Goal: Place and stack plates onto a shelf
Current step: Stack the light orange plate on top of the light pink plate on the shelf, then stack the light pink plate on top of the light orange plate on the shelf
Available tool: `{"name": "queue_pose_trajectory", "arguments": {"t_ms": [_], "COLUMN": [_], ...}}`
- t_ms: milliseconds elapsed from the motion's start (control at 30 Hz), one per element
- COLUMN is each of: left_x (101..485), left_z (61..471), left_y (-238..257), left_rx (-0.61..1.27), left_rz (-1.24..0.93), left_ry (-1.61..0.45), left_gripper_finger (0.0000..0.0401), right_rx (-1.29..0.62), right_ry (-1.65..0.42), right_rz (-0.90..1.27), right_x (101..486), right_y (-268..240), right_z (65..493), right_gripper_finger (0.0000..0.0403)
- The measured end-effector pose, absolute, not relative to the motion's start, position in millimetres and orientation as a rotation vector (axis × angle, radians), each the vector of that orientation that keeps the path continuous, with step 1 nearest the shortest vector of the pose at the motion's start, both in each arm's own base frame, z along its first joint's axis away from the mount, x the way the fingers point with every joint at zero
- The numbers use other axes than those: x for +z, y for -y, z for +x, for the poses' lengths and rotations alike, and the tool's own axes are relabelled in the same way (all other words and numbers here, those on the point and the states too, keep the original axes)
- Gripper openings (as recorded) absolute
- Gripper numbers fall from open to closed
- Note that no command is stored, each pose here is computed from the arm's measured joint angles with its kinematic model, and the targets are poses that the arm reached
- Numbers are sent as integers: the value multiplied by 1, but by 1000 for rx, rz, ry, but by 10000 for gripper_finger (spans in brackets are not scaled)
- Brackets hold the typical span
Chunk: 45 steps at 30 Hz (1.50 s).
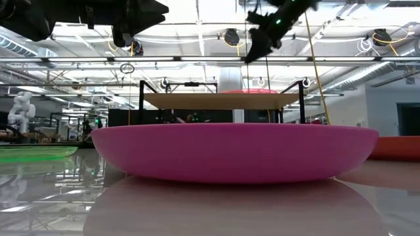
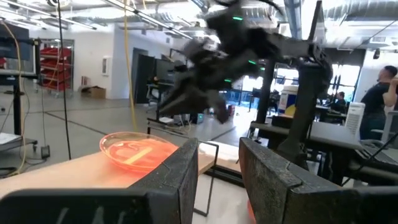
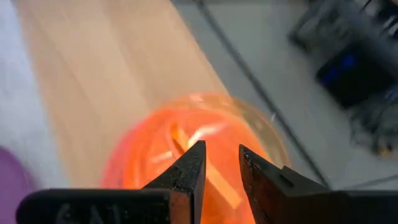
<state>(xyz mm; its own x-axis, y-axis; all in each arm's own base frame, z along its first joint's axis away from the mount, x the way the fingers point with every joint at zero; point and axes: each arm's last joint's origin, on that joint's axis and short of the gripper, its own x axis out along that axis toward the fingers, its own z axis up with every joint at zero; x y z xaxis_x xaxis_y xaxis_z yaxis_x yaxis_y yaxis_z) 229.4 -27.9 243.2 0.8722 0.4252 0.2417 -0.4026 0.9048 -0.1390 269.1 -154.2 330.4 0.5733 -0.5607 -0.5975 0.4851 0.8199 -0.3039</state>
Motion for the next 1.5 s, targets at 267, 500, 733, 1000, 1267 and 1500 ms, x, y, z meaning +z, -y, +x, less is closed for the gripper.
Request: {"name": "queue_pose_trajectory", "arguments": {"t_ms": [267,500,733,1000,1267,1500], "left_x": [243,242,242,242,242,240], "left_z": [229,229,230,230,230,230], "left_y": [29,29,29,29,29,29], "left_rx": [429,428,429,431,432,432], "left_rz": [-73,-73,-58,-48,-47,-42], "left_ry": [268,260,250,248,247,226], "left_gripper_finger": [122,122,122,122,122,122], "right_rx": [-546,-530,-556,-440,205,332], "right_ry": [-932,-996,-822,-405,-352,-709], "right_rz": [25,36,-45,-89,133,381], "right_x": [290,273,332,421,398,295], "right_y": [194,195,173,101,43,19], "right_z": [282,283,256,182,147,157], "right_gripper_finger": [82,82,82,82,82,82]}}
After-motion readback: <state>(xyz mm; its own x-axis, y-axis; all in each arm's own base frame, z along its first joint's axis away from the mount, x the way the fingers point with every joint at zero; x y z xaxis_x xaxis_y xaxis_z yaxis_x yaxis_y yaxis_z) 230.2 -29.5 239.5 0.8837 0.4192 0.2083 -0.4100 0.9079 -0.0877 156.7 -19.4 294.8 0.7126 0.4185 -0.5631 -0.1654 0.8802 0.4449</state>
